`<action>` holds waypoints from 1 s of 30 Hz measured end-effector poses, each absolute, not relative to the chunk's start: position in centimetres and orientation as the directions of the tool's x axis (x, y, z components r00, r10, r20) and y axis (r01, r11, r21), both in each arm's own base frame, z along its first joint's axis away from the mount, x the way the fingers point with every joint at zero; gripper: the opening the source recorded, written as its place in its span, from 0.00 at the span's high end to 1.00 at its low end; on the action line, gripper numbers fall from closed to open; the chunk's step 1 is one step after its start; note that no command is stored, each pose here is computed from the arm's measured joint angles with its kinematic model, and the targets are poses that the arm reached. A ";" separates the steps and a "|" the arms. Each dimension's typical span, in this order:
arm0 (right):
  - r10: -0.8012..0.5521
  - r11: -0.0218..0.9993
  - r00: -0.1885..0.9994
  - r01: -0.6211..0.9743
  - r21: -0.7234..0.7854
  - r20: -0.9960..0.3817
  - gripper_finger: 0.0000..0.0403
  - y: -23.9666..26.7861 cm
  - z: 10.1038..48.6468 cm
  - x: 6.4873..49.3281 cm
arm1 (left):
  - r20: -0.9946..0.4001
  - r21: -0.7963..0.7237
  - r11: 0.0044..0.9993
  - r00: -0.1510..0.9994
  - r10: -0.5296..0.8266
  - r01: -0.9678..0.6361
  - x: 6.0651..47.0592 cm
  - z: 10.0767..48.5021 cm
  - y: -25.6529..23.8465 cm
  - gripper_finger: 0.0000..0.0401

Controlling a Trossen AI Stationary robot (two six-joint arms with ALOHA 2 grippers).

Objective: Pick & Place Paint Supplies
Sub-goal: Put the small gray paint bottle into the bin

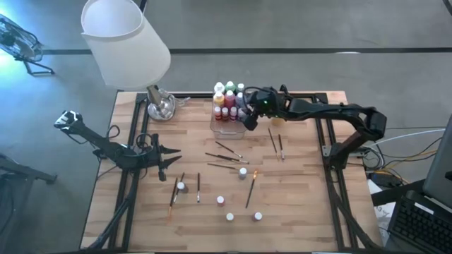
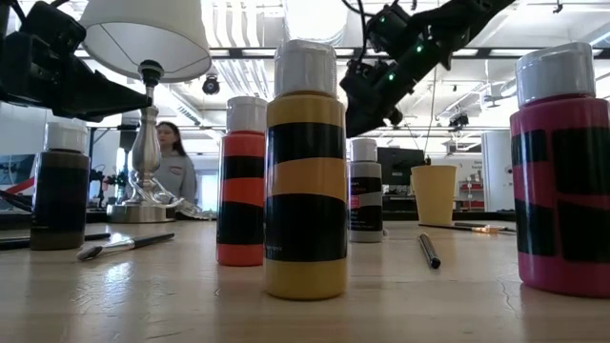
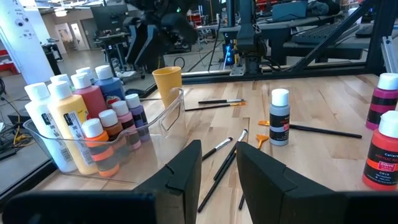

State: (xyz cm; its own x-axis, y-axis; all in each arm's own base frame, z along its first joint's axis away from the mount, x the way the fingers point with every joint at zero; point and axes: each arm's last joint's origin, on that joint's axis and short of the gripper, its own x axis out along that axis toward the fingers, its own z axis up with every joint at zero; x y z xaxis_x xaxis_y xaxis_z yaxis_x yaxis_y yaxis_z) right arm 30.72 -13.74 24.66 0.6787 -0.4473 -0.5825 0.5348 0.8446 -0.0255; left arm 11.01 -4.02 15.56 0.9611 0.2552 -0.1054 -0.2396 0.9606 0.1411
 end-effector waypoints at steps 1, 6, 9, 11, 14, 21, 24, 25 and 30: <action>-0.446 0.848 0.686 0.529 -0.027 -0.575 0.57 -13.5 25.0 30.6 | -0.105 0.141 0.961 0.961 0.255 -0.240 11.0 15.6 -4.0 0.73; -0.436 0.867 0.718 0.497 -0.040 -0.543 0.61 -12.0 26.6 30.2 | -0.105 0.141 0.961 0.961 0.255 -0.240 11.0 15.6 -4.0 0.73; -0.426 0.880 0.741 0.472 -0.049 -0.519 0.63 -10.8 27.7 29.9 | -0.106 0.141 0.961 0.961 0.255 -0.240 11.0 15.6 -4.0 0.73; -0.409 0.893 0.767 0.447 -0.047 -0.495 0.65 -9.8 28.6 29.7 | -0.105 0.141 0.961 0.961 0.255 -0.240 11.0 15.6 -4.0 0.73; -0.391 0.908 0.786 0.415 -0.060 -0.478 0.66 -8.3 29.6 29.2 | -0.105 0.141 0.961 0.961 0.255 -0.240 11.0 15.6 -4.0 0.73; -0.452 0.885 0.739 0.439 -0.152 -0.500 0.68 -4.7 31.0 27.1 | -0.105 0.141 0.961 0.961 0.255 -0.239 11.0 15.6 -4.0 0.73; -0.438 0.890 0.724 0.434 -0.141 -0.533 0.68 -3.4 31.2 26.2 | -0.105 0.141 0.961 0.961 0.255 -0.239 11.0 15.6 -4.0 0.73; -0.428 0.893 0.723 0.430 -0.131 -0.543 0.67 -2.9 31.2 25.9 | -0.105 0.141 0.961 0.961 0.255 -0.240 11.0 15.6 -4.0 0.73; -0.370 0.918 0.727 0.384 -0.104 -0.579 0.64 -0.6 31.1 25.3 | -0.105 0.141 0.961 0.961 0.255 -0.240 11.0 15.6 -4.0 0.73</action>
